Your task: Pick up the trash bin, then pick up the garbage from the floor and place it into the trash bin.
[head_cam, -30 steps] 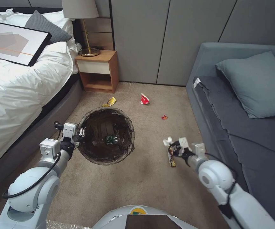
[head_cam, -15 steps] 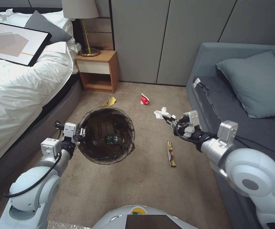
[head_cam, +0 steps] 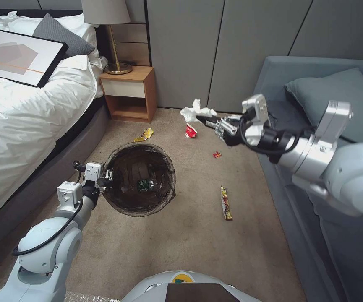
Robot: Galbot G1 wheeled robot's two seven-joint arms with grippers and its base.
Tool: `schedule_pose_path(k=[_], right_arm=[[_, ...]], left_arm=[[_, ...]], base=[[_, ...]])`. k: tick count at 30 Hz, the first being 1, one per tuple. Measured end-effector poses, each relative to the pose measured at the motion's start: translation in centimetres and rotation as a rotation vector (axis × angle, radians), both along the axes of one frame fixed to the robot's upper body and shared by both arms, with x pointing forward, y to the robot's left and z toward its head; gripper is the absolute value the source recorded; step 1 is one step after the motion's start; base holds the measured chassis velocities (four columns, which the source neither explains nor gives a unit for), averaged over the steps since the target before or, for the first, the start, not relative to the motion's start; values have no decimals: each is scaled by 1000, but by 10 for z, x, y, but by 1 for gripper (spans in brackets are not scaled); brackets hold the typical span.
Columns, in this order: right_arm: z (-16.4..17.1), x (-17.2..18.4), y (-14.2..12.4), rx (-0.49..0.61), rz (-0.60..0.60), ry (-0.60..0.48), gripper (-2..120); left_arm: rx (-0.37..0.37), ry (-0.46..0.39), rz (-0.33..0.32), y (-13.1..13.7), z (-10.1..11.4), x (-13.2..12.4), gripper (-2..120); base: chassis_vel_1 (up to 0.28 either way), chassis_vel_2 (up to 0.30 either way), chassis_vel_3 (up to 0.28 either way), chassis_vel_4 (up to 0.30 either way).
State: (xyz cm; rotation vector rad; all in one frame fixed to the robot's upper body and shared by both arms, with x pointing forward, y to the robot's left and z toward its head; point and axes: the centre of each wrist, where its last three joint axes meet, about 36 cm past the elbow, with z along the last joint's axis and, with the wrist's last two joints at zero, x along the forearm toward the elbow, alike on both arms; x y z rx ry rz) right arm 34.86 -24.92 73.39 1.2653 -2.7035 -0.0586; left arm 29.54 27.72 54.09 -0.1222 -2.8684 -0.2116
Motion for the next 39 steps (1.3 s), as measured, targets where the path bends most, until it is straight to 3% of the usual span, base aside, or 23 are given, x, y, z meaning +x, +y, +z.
schedule_pose_path(k=[6, 10, 13, 20, 39], right_arm=[[5, 25, 13, -31, 56, 81, 0], [8, 38, 37, -53, 108, 101, 0], [1, 49, 71, -73, 155, 153, 0], [-24, 52, 101, -116, 177, 231, 0], [-74, 47, 123, -191, 185, 419, 0]], left_arm=[[-3, 6, 9, 3, -5, 7, 0], [-3, 12, 18, 6, -8, 12, 0], [2, 16, 27, 11, -10, 16, 0], [1, 23, 34, 14, -14, 20, 0], [-3, 8, 30, 12, -7, 17, 0]], base=[[0, 0, 0, 0], [0, 0, 0, 0], [0, 0, 0, 0], [0, 0, 0, 0], [0, 0, 0, 0]])
